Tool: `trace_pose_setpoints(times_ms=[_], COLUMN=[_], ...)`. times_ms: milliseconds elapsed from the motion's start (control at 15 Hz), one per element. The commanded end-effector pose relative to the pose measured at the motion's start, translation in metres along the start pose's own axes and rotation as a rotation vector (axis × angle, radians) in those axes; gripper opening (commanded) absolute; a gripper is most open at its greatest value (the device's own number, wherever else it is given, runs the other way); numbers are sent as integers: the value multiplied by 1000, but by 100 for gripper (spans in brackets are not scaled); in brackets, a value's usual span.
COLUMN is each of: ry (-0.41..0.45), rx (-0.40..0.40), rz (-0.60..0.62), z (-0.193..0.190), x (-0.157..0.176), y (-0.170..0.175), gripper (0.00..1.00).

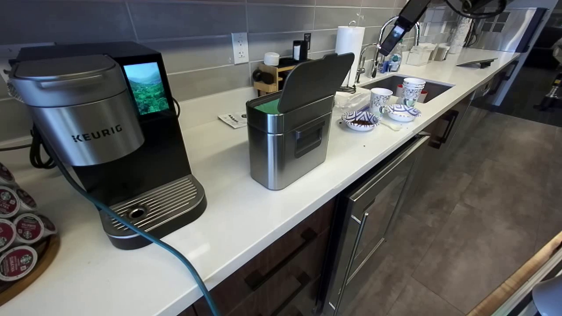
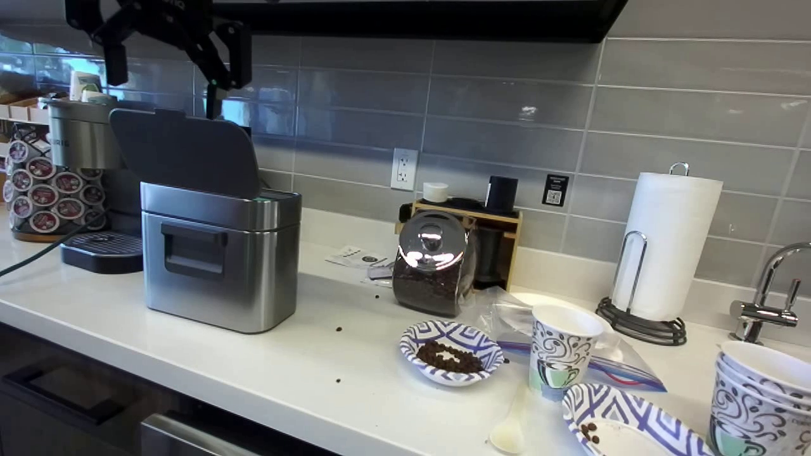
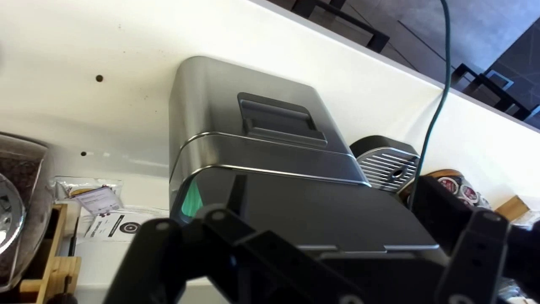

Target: Open the silver bin, pick up the small white container and put it inside the silver bin

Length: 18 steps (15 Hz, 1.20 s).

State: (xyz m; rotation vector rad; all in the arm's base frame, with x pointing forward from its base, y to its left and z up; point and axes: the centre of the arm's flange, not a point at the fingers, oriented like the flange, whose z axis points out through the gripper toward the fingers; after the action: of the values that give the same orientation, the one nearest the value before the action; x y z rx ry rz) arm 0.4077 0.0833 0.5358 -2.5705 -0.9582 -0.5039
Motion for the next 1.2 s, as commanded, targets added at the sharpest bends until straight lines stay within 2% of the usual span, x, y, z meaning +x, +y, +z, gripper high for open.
trace_pose_setpoints(times_ms=[0,600,1133], ry=[50,144,122], rx=[-71,-112,-105], rz=[-59,-97,-96], z=[13,35,25], x=[-6,6,13], y=[3,3,-3], gripper=[100,100,100])
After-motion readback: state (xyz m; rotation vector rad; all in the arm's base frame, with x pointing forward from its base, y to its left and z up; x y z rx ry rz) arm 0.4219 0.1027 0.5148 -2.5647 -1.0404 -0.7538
